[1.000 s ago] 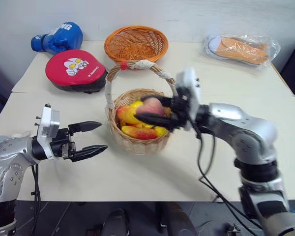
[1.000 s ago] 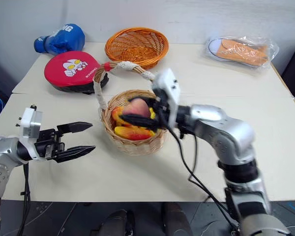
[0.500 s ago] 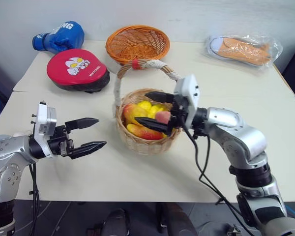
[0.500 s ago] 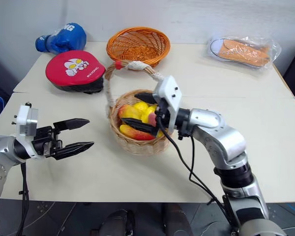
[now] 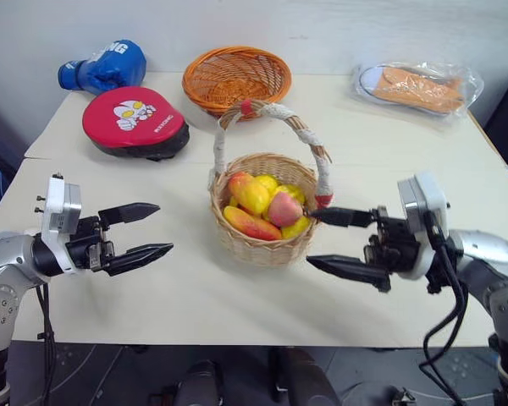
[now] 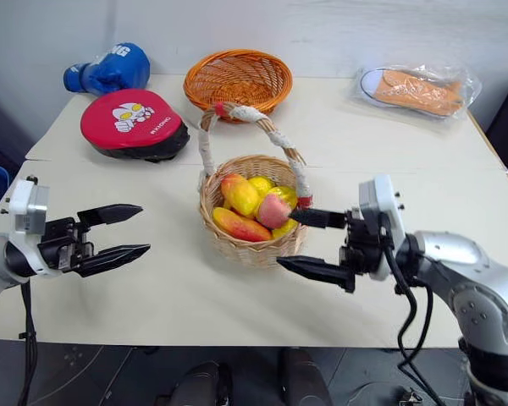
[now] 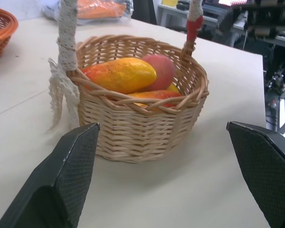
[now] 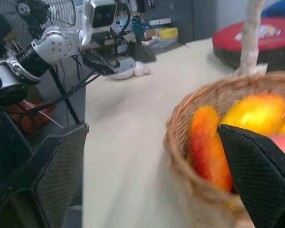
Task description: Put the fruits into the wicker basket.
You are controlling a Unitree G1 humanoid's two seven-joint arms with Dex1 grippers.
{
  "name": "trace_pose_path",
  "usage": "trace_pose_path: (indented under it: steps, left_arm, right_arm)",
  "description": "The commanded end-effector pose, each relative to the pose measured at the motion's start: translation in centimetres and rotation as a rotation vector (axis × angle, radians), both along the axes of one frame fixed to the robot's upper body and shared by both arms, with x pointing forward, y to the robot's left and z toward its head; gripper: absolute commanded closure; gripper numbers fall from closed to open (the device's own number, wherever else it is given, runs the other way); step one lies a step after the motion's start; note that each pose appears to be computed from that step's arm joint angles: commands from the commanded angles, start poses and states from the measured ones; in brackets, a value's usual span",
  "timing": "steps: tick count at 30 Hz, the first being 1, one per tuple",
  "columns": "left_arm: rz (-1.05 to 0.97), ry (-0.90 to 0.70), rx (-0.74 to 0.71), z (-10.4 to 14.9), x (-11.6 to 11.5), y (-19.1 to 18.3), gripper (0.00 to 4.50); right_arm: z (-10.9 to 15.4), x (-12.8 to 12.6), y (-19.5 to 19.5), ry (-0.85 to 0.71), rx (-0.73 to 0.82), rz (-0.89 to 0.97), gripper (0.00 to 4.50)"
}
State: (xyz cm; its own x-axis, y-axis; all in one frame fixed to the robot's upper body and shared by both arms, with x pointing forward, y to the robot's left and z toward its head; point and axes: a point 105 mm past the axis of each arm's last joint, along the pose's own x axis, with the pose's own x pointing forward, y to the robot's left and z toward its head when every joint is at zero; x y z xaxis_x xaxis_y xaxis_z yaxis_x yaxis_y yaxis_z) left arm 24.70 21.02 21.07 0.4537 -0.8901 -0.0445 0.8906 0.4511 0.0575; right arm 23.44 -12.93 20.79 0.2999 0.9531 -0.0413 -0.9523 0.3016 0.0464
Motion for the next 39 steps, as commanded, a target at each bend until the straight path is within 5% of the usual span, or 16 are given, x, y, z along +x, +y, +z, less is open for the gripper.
trace_pose_path:
  steps: [1, 11, 24, 27, 39]
  left_arm:
    - [0.004, -0.041, -0.002, 0.8, -0.5, -0.1, 0.00]
    - [-0.019, -0.082, -0.030, 0.9, -0.1, -0.9, 0.00]
    - [-0.105, -0.096, -0.061, 1.6, 1.0, -3.6, 0.00]
    - [-0.141, -0.092, -0.065, 1.6, 1.2, -4.4, 0.00]
    - [-0.229, -0.063, -0.123, 1.2, 2.7, -7.2, 0.00]
  right_arm:
    - [0.7, 1.8, -3.3, -0.133, -0.091, -0.153, 0.03]
    - [2.5, 5.1, -0.1, -0.226, 0.043, -0.197, 0.20]
    - [2.4, 6.5, 1.4, -0.268, 0.036, -0.155, 4.32]
    - [3.3, 5.6, -0.2, -0.289, 0.065, -0.165, 4.31]
    - [6.2, 6.6, -13.0, -0.407, 0.014, -0.736, 4.31]
